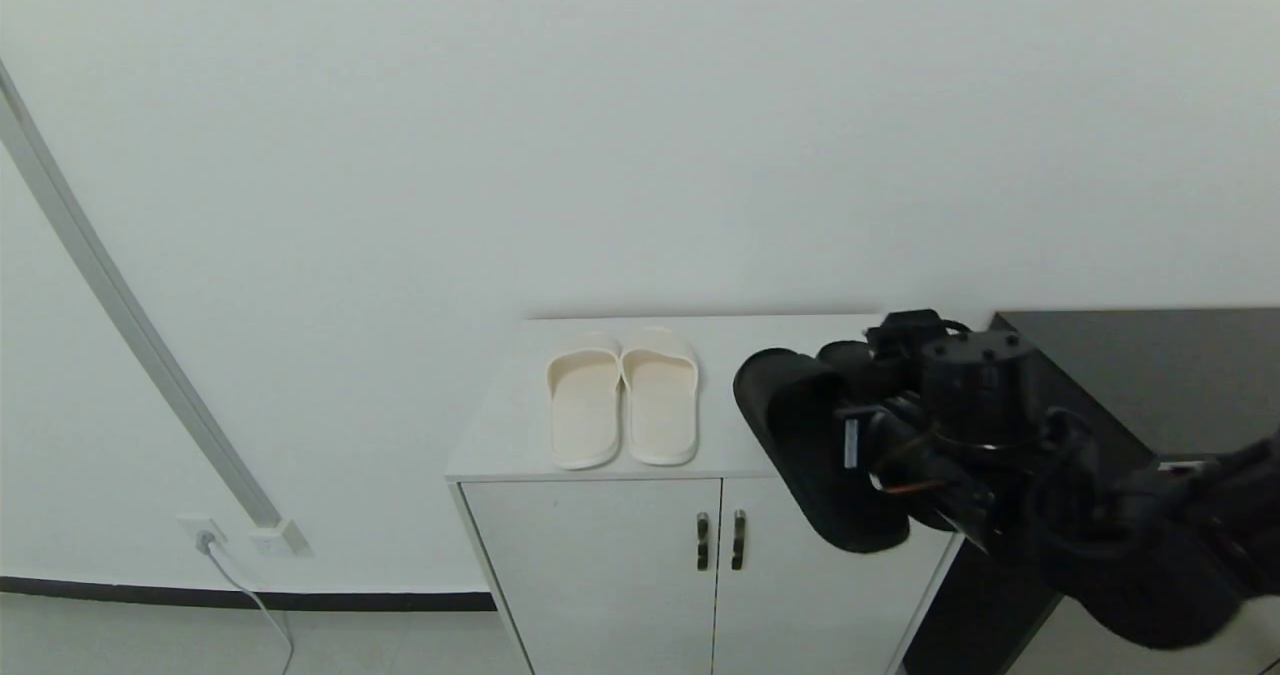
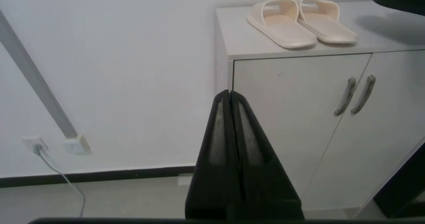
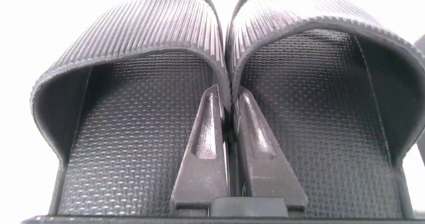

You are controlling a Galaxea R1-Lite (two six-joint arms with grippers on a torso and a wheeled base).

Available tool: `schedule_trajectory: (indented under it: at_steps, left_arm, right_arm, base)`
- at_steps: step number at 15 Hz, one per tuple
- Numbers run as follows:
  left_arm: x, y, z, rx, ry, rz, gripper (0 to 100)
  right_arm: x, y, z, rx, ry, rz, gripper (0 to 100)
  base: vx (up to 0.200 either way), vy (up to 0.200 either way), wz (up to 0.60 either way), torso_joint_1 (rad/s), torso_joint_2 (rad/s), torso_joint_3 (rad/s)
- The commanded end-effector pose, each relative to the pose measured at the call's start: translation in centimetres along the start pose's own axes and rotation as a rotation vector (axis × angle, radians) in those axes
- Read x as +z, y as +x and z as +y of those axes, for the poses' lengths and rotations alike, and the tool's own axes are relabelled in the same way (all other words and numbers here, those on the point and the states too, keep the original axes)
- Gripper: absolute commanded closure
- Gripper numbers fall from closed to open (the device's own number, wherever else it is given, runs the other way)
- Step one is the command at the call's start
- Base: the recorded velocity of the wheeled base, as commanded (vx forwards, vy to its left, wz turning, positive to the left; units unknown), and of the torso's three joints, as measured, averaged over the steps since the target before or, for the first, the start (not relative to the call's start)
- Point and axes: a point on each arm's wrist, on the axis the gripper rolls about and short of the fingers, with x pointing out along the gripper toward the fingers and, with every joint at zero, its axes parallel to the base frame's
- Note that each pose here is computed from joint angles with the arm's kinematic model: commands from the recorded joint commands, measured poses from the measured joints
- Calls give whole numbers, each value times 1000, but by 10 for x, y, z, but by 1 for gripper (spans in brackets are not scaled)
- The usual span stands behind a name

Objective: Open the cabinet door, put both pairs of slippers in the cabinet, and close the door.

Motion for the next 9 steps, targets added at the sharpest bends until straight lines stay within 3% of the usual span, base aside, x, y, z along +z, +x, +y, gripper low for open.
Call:
schedule_trajectory:
  at_steps: [1,3,7,9]
  left_arm:
    - [0,0,0,0,0,1,100]
    - [0,0,0,0,0,1,100]
    - [0,0,0,0,0,1,100]
    - [0,0,0,0,-9,1,100]
  right_arm:
    - [-20,-111,-27,245,-22,10,100]
    - [-42,-148,-40,427,-48,54,100]
    - [-53,-151,-43,443,-59,94,100]
    - [-55,-149,-43,440,-48,109,100]
  base:
    - [0,0,0,0,0,0]
    - [0,0,0,0,0,0]
    - [0,0,0,0,0,0]
    - [-200,0,0,2,-2,2]
